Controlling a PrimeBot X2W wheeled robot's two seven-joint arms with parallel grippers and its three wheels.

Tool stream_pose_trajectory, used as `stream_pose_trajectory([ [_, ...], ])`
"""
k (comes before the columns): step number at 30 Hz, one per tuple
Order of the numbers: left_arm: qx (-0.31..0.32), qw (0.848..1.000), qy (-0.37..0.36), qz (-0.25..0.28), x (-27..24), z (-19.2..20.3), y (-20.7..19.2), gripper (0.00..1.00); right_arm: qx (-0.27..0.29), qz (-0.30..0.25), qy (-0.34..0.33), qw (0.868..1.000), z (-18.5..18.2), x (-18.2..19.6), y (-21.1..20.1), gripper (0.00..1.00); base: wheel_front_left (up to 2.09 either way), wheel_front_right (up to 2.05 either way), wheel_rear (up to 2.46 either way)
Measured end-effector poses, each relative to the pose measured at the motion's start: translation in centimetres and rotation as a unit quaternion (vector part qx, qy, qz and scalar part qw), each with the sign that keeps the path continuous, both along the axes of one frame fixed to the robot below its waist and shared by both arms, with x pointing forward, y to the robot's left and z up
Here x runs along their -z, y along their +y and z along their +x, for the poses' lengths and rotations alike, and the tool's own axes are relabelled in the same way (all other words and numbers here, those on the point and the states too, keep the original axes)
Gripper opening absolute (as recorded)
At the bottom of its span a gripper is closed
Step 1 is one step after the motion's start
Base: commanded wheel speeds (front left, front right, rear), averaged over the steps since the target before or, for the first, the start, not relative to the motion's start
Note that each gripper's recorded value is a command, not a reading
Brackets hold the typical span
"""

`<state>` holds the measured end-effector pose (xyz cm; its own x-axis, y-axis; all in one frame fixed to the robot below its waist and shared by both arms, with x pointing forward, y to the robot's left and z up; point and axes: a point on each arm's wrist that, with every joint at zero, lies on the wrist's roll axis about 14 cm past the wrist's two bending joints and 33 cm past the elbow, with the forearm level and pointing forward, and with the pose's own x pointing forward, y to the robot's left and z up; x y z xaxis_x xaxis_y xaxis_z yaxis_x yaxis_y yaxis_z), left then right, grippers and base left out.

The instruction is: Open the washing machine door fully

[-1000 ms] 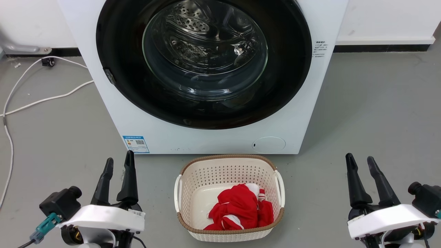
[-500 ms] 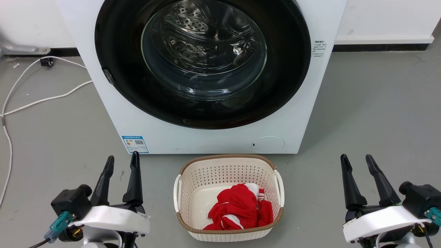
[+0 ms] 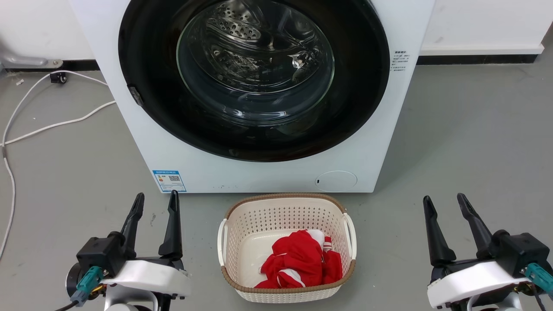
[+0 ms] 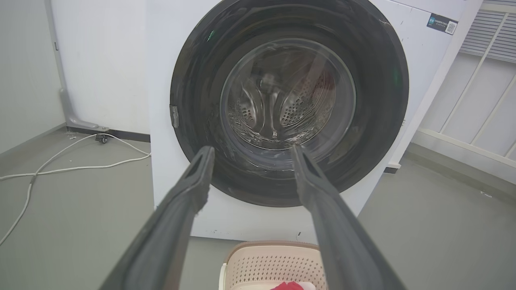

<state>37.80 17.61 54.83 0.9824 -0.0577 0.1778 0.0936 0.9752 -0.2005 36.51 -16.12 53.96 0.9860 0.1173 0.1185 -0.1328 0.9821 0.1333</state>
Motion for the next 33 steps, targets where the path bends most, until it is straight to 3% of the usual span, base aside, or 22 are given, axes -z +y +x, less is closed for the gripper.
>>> stream_pose_trajectory([
  [33, -0.001, 0.993, -0.028, 0.113, -0.4, -0.5, -0.7, 1.0, -0.011, -0.089, -0.018, 0.996, -0.4, 0.1, 1.1, 1.0, 0.0, 0.0, 0.0],
])
